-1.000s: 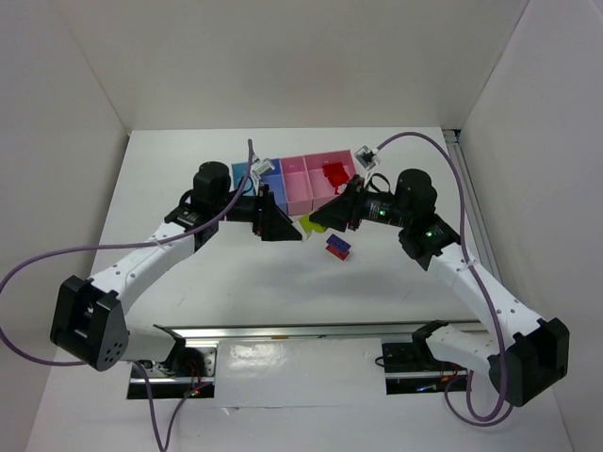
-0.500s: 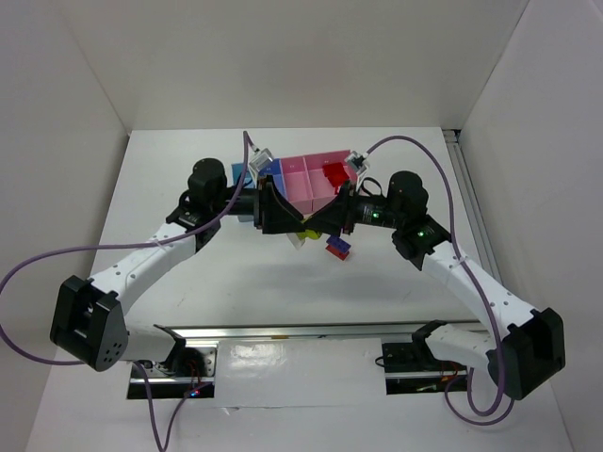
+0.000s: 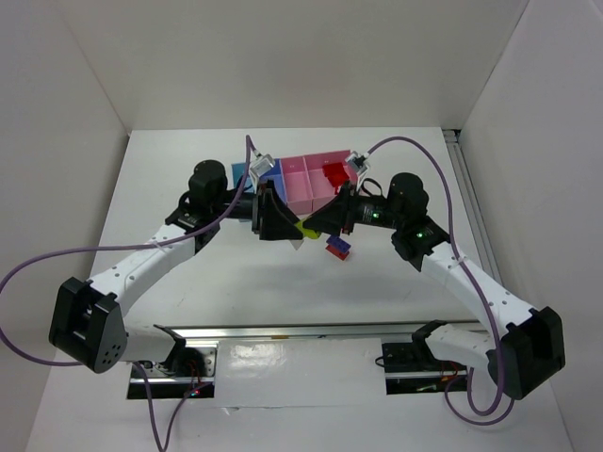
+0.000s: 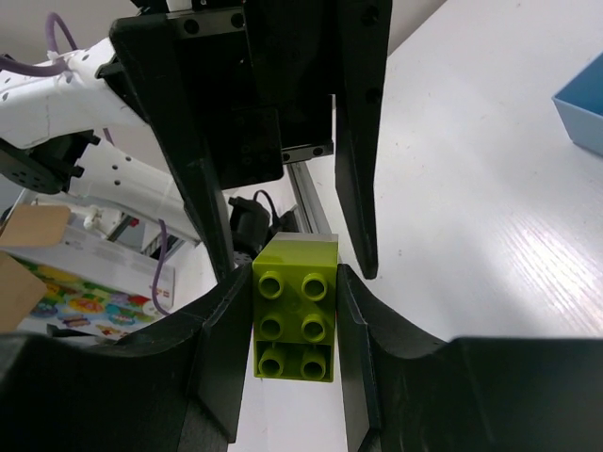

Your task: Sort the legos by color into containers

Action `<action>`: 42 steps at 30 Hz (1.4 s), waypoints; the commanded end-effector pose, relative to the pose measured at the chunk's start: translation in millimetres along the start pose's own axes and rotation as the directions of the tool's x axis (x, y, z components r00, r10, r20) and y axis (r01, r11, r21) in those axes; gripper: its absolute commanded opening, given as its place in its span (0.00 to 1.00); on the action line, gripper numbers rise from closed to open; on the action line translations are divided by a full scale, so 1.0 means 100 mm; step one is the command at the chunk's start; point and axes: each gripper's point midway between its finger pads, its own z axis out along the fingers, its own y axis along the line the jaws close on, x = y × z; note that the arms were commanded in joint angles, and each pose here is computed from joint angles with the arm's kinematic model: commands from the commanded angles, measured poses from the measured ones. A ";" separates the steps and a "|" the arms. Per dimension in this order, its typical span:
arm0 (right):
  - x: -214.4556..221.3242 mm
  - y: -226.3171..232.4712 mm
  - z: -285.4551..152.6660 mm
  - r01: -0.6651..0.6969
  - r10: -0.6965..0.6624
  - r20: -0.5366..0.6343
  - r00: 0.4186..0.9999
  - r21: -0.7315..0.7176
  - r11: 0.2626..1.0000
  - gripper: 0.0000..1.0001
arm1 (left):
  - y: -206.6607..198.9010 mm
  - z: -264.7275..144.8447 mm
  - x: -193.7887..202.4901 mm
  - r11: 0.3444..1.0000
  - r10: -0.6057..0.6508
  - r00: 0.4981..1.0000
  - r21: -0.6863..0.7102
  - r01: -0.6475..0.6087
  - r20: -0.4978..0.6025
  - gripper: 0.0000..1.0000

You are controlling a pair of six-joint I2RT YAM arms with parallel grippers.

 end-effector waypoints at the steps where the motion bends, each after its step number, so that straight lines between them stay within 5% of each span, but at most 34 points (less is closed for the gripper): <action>1: -0.11 0.12 -0.01 0.052 -0.051 0.033 0.998 -0.053 0.997 0.20 | -0.16 -0.02 0.00 0.995 0.075 0.997 0.065 -0.074 -0.010 0.72; 8: -0.13 0.09 -0.02 0.052 -0.051 0.038 0.998 -0.045 0.998 0.20 | -0.16 -0.01 -0.02 0.994 0.082 0.997 0.073 -0.082 0.003 0.54; 13: -0.11 0.08 -0.02 0.044 -0.043 0.033 0.999 -0.041 0.998 0.20 | -0.12 -0.02 -0.09 0.996 0.071 0.997 0.053 -0.071 0.005 0.00; 25: -0.51 -0.11 -0.20 0.092 -0.098 0.111 0.989 0.058 0.994 0.20 | 0.55 -0.62 -0.09 0.977 -0.099 0.991 -0.178 0.114 0.094 0.00; 29: -0.69 -0.44 -0.02 0.078 -0.106 0.134 0.985 0.202 0.976 0.20 | 0.86 -0.89 -0.09 0.912 -0.190 0.965 -0.332 0.242 0.184 0.00; 34: -0.82 -1.18 0.39 0.067 -0.160 0.119 0.980 0.561 0.825 0.17 | 1.23 -1.29 -0.18 0.708 -0.210 0.926 -0.604 0.365 0.313 0.00; 42: -0.62 -2.32 0.86 0.070 -0.130 0.016 0.991 0.770 0.635 0.22 | 1.23 -1.54 -0.22 0.597 -0.180 0.921 -0.706 0.382 0.346 0.00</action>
